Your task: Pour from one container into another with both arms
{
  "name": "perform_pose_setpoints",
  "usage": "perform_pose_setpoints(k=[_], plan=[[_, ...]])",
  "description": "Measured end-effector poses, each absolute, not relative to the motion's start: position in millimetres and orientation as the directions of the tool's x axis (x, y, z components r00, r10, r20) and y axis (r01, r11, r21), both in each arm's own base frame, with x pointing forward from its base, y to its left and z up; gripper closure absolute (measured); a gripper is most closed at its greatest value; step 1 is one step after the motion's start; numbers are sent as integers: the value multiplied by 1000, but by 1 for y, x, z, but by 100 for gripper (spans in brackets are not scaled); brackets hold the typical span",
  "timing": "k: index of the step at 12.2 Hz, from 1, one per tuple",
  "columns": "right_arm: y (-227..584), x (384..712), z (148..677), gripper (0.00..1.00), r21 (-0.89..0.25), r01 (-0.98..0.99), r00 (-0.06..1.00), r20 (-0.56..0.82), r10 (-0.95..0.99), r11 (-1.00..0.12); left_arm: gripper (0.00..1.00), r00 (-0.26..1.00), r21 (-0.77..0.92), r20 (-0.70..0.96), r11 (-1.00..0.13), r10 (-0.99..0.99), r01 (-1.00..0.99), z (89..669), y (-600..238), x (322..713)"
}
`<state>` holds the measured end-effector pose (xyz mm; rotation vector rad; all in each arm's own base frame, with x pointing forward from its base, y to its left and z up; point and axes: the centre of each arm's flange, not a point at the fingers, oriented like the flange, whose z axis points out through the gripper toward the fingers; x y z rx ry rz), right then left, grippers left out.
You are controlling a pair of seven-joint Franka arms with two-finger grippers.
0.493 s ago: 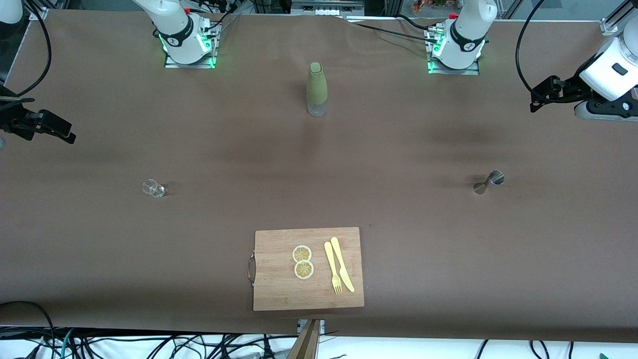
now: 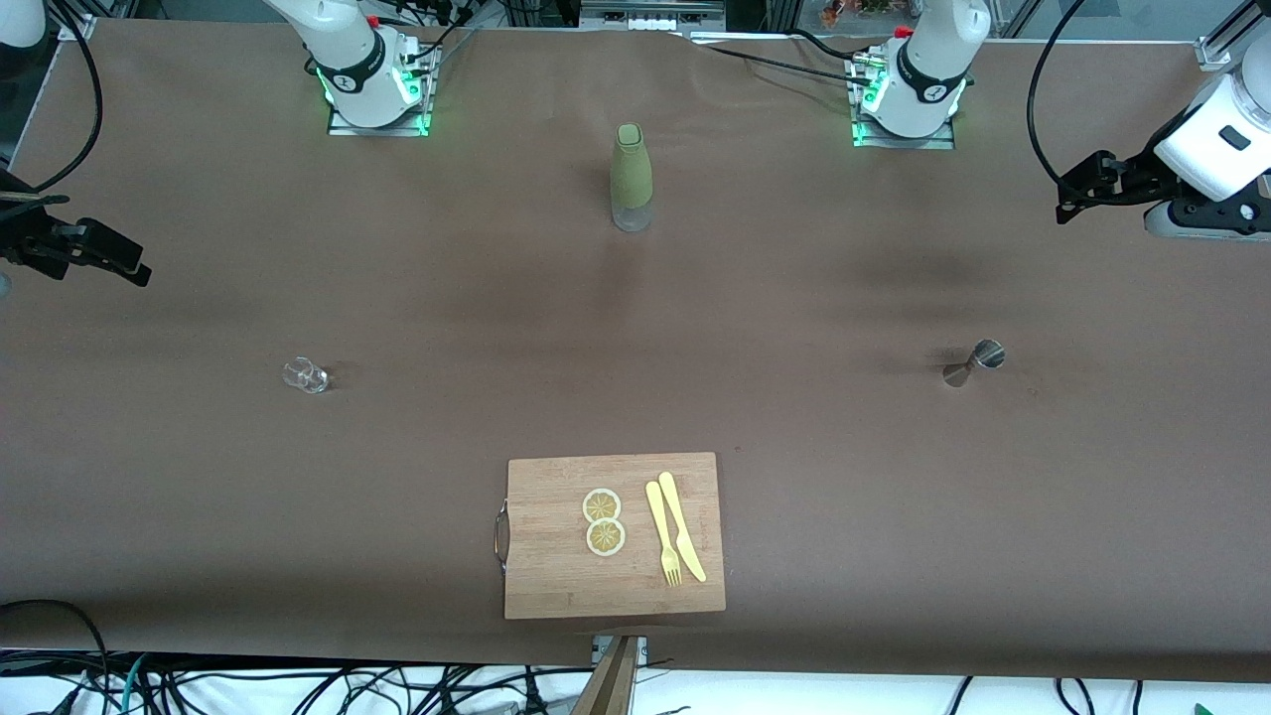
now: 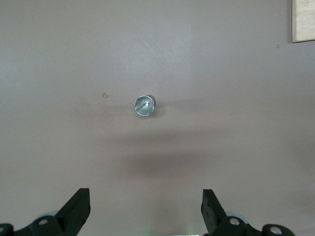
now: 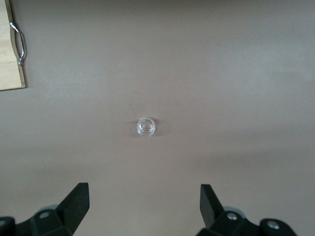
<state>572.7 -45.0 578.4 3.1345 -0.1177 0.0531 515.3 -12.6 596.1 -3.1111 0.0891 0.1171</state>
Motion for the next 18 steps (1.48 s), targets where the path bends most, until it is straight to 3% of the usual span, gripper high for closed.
perform_pose_setpoints(k=[18], plan=[[-45,573,578,0,3,-75,997,34,-74,-997,0,993,-23,-74,-995,-90,-92,593,-17,518]])
